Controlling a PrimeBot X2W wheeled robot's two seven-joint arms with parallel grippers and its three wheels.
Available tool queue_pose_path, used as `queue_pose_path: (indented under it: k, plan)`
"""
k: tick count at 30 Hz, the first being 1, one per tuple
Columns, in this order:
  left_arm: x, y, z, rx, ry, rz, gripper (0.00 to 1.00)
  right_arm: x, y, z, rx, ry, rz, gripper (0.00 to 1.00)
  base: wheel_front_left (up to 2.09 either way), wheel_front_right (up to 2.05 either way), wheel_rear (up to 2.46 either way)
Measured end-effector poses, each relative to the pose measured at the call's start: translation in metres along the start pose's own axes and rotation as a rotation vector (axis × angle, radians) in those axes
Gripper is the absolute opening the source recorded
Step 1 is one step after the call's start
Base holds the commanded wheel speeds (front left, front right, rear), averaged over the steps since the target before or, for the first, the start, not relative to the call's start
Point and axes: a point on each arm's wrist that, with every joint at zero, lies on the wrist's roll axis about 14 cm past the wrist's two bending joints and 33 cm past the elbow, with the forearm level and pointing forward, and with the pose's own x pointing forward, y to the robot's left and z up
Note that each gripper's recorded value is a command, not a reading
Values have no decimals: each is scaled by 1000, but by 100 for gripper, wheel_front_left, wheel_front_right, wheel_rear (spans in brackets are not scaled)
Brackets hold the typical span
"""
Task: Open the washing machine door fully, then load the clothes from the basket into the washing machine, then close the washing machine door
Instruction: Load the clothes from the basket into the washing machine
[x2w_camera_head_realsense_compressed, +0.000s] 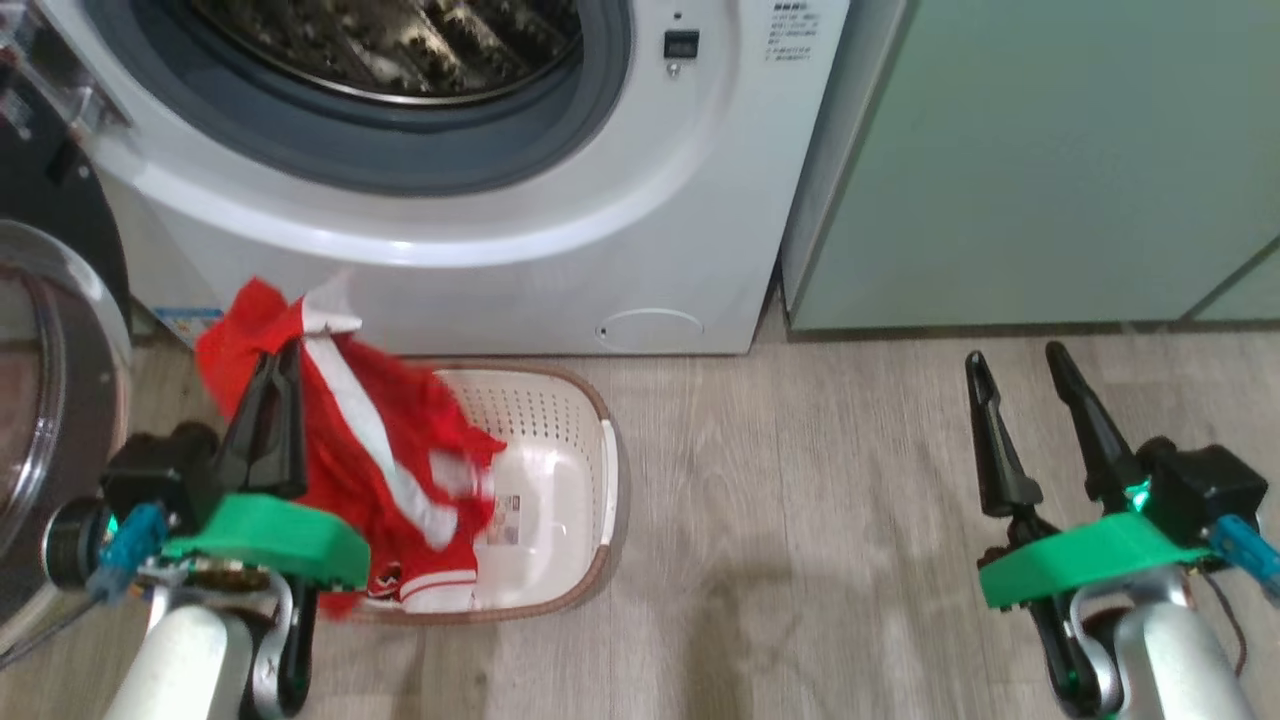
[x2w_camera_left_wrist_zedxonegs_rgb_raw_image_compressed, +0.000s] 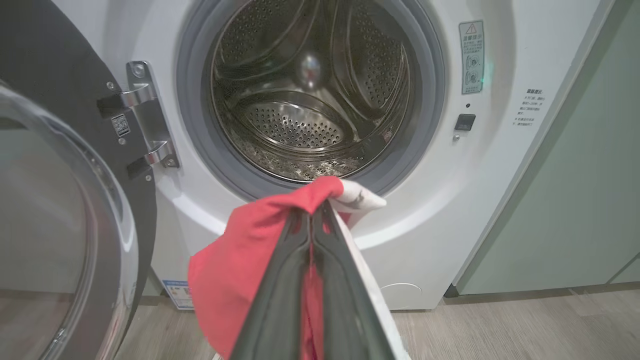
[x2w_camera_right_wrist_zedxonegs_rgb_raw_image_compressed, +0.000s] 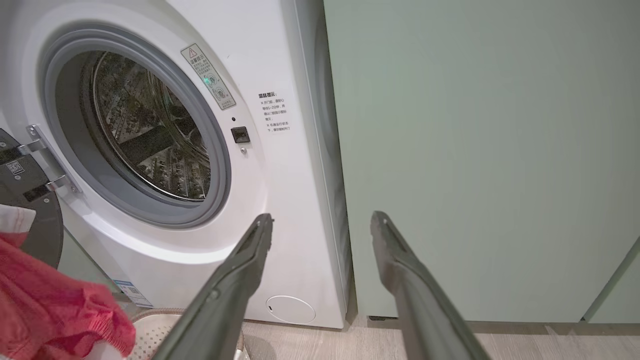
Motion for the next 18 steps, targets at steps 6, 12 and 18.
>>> queue_pose_path:
  k: [6, 12, 18]
  plan:
    - [-16, -2, 14, -5, -38, 10, 0, -13, -1, 6, 0, -4, -5, 100, 0, 0, 0]
    - [-34, -3, 9, -6, -15, 16, 0, -28, -3, 5, 0, 4, -15, 100, 0, 0, 0]
    - [-37, -6, 6, -6, 0, 13, 0, -31, -4, 5, 1, 12, -20, 100, 0, 0, 0]
